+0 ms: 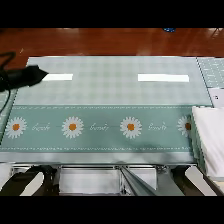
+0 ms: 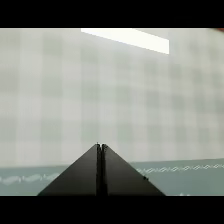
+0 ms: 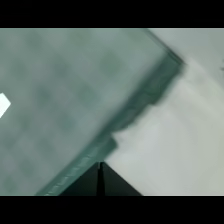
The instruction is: Fold the shirts.
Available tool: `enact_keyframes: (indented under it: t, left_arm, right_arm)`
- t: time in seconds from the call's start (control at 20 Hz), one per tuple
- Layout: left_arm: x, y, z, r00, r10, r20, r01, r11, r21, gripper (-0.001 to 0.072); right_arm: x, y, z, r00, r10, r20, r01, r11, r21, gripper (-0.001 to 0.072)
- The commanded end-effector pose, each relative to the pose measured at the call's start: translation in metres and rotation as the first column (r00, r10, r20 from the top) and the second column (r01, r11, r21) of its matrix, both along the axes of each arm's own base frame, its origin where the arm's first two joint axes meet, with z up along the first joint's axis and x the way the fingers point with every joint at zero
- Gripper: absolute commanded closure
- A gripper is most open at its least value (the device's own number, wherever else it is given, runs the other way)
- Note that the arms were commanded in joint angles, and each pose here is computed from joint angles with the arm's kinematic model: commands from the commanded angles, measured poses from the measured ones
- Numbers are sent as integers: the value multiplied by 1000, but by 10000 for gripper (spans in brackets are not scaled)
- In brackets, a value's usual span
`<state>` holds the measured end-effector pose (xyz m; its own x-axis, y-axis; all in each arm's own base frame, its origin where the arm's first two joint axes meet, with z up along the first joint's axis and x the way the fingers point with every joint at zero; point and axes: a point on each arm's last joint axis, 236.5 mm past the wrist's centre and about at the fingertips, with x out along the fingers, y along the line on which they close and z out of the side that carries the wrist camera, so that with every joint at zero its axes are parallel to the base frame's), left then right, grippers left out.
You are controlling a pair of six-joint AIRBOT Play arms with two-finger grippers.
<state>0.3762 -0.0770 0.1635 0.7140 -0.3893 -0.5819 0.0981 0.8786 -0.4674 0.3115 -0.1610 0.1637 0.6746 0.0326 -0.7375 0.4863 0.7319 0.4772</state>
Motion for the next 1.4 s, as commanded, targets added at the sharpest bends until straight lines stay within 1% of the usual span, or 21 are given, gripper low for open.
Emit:
enact_keyframes:
  t: [0.0, 0.05, 0.15, 0.2, 0.25, 0.3, 0.4, 0.45, 0.55, 0.75, 0.85, 0.9, 1.35]
  left_arm:
    - [32, -13, 60, 995, -81, 60, 79, 997, 24, 694]
    - [36, -20, 68, 992, -106, 68, 105, 994, 32, 694]
    - [38, -31, 54, 989, -143, 38, 140, 987, 81, 694]
    - [37, -34, 36, 989, -150, -2, 149, 983, 112, 694]
    - [35, -34, 11, 988, -147, -51, 153, 977, 149, 694]
    - [37, -26, -14, 987, -136, -90, 152, 967, 207, 694]
    - [40, 0, -61, 981, -93, -171, 143, 939, 312, 694]
    - [40, 6, -71, 977, -81, -199, 142, 938, 315, 693]
    - [43, 10, -76, 975, -69, -210, 133, 942, 308, 693]
    - [49, 9, -73, 981, -65, -180, 119, 944, 308, 693]
    - [48, 9, -74, 980, -66, -188, 123, 944, 307, 693]
    - [40, 8, -79, 971, -75, -227, 144, 942, 304, 693]
    - [41, 8, -79, 972, -75, -223, 142, 942, 304, 693]
  right_arm:
    - [110, 110, 55, 904, 362, 226, -349, 932, -95, 669]
    - [127, 151, 52, 862, 464, 206, -443, 886, -139, 669]
    - [141, 209, 20, 794, 599, 103, -571, 794, -211, 669]
    - [143, 227, -11, 774, 634, 2, -617, 755, -223, 669]
    - [143, 233, -39, 768, 634, -88, -636, 739, -222, 669]
    - [142, 231, -67, 766, 619, -171, -642, 734, -220, 669]
    - [135, 219, -110, 771, 564, -295, -625, 760, -178, 669]
    - [129, 214, -120, 764, 549, -338, -622, 767, -157, 669]
    - [124, 208, -127, 750, 542, -379, -630, 759, -161, 669]
    - [124, 204, -127, 749, 535, -391, -632, 754, -178, 669]
    - [123, 204, -128, 747, 536, -393, -633, 755, -175, 669]
    - [125, 204, -127, 750, 535, -389, -631, 755, -178, 669]
    - [125, 204, -127, 750, 535, -389, -631, 755, -179, 669]
